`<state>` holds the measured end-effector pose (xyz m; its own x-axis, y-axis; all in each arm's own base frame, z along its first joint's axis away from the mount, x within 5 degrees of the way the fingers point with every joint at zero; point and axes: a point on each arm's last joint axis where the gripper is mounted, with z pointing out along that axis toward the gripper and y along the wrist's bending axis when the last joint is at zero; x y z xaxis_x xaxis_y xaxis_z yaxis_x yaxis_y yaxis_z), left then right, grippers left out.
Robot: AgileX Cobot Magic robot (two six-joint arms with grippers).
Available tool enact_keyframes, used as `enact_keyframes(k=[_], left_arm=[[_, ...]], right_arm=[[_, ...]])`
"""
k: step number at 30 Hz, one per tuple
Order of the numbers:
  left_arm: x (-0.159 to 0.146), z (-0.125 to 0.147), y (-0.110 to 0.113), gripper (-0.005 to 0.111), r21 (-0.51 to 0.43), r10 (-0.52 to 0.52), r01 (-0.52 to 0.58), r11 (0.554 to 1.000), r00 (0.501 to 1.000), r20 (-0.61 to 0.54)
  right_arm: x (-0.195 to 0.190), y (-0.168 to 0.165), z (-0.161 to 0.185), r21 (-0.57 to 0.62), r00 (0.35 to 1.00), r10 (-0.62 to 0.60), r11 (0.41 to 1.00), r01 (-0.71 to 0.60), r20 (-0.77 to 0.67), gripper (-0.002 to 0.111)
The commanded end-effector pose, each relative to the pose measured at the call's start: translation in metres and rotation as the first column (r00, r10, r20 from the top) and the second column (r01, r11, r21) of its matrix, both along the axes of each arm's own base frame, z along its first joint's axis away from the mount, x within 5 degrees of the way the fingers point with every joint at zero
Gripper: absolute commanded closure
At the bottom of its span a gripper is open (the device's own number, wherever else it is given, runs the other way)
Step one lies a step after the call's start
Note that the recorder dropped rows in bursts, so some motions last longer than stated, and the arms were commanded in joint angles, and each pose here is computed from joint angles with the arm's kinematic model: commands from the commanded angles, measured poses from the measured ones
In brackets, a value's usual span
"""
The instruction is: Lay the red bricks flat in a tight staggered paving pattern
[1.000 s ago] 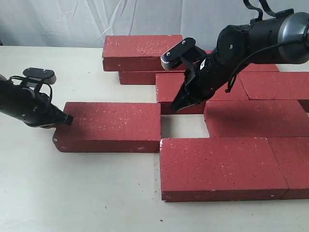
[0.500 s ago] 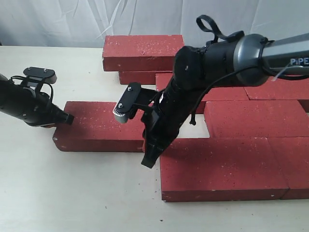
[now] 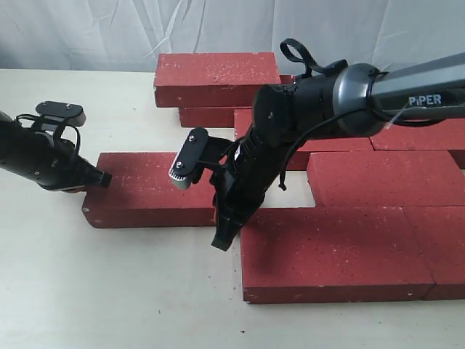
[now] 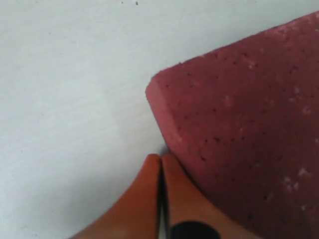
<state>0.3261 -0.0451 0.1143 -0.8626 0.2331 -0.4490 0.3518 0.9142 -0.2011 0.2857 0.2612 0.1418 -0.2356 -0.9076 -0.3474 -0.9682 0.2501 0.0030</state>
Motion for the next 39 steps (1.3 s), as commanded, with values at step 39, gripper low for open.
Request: enact_keyframes(k=[39], left_arm=[[0.0,0.0,-0.062,0.107,-0.028,-0.116,0.116,0.993,0.993,0.026]], right_arm=[[0.053,-0.112,0.068,0.088,0.886,-0.458,0.882,0.463,-0.068,0.109]])
